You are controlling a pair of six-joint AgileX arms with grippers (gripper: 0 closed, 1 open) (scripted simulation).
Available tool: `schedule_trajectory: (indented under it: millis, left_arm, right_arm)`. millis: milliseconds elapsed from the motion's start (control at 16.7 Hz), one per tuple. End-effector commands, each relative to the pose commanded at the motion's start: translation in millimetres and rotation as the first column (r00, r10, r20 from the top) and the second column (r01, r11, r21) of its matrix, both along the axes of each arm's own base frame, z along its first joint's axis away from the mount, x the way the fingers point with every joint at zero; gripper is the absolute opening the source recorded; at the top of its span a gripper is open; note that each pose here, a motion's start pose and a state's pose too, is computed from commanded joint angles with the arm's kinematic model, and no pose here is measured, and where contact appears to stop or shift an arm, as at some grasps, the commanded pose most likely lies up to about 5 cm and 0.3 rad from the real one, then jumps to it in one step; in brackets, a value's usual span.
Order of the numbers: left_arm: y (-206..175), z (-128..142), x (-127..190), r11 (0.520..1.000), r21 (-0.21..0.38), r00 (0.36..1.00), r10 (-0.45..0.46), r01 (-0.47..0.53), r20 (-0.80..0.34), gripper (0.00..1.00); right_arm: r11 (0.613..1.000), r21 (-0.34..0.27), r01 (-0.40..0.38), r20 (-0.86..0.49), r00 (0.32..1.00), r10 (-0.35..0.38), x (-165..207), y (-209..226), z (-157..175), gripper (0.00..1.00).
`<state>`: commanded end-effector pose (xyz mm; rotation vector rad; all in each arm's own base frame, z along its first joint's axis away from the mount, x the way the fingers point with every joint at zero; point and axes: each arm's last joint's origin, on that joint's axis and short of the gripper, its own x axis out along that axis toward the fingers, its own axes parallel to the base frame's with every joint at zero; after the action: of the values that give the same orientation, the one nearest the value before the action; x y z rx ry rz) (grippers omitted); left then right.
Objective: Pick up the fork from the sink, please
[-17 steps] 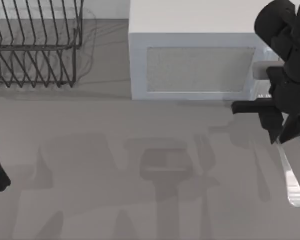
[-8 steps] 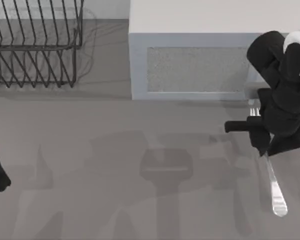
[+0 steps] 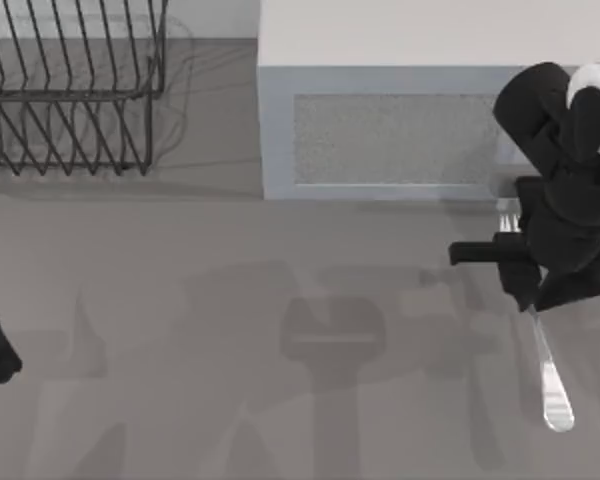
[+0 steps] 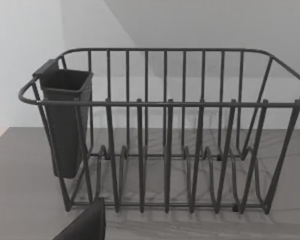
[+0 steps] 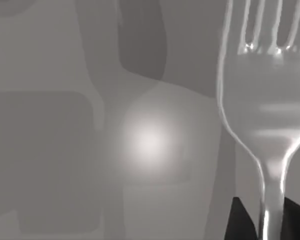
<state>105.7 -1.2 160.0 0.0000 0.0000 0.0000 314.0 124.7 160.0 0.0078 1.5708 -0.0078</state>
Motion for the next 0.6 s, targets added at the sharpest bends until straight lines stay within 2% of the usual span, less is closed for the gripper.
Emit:
schedule_trajectory:
  millis: [600]
  left_arm:
    - [0.0,0.0,0.0,1.000,0.000,1.000,0.000,0.000,0.000,1.00]
  right_arm:
    - [1.000,0.000,0.000,0.000,1.000,0.000,0.0,0.0,0.0,0.98]
